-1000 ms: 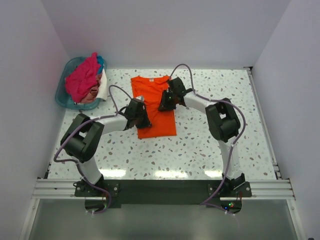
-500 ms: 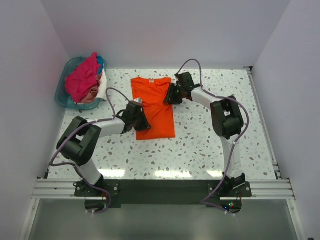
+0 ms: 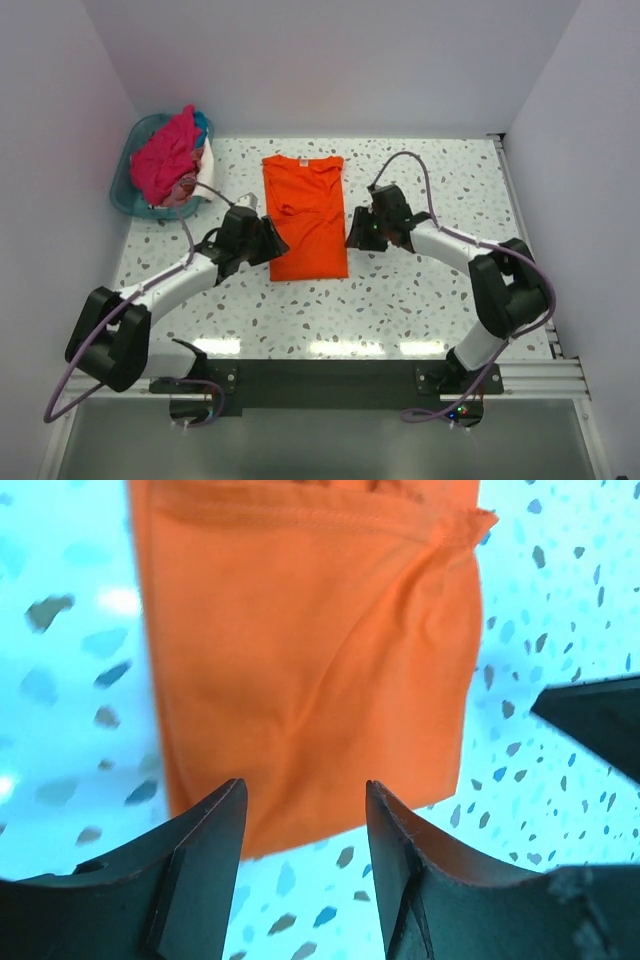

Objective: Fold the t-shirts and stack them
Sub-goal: Fold the tshirt

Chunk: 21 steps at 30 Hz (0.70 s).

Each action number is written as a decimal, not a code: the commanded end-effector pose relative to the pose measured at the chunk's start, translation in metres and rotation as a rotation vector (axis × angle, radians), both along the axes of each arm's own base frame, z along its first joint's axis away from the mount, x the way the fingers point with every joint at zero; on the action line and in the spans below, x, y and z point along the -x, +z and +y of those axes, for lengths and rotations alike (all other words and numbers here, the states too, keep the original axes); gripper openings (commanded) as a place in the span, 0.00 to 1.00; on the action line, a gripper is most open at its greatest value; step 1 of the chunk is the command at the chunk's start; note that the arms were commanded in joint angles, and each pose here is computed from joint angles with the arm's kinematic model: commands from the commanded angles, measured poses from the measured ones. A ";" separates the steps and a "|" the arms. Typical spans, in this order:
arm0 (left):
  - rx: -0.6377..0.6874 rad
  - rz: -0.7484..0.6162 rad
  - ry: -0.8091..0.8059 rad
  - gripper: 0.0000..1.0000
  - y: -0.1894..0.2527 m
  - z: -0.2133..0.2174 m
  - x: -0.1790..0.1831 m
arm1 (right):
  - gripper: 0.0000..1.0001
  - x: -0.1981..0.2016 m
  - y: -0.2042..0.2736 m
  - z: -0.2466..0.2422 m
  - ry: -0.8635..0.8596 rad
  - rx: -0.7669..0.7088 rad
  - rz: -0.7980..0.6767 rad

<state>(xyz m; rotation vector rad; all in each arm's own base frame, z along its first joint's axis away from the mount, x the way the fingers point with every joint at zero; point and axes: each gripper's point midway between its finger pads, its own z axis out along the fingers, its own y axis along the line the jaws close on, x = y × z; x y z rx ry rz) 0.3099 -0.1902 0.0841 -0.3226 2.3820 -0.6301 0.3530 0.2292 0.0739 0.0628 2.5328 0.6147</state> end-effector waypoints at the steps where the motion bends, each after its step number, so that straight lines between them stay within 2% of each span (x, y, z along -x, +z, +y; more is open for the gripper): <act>1: -0.017 0.082 0.069 0.55 -0.020 0.022 0.031 | 0.49 0.033 -0.017 0.008 0.000 -0.039 0.018; 6: 0.050 0.122 0.043 0.56 -0.040 0.019 0.058 | 0.56 0.057 -0.035 0.021 0.000 -0.046 0.050; 12: 0.077 0.112 0.033 0.59 -0.043 0.015 0.059 | 0.57 0.060 -0.045 0.024 -0.050 -0.082 0.072; 21: 0.041 0.143 0.098 0.52 -0.068 0.025 0.051 | 0.47 0.069 -0.060 0.021 -0.077 -0.061 0.107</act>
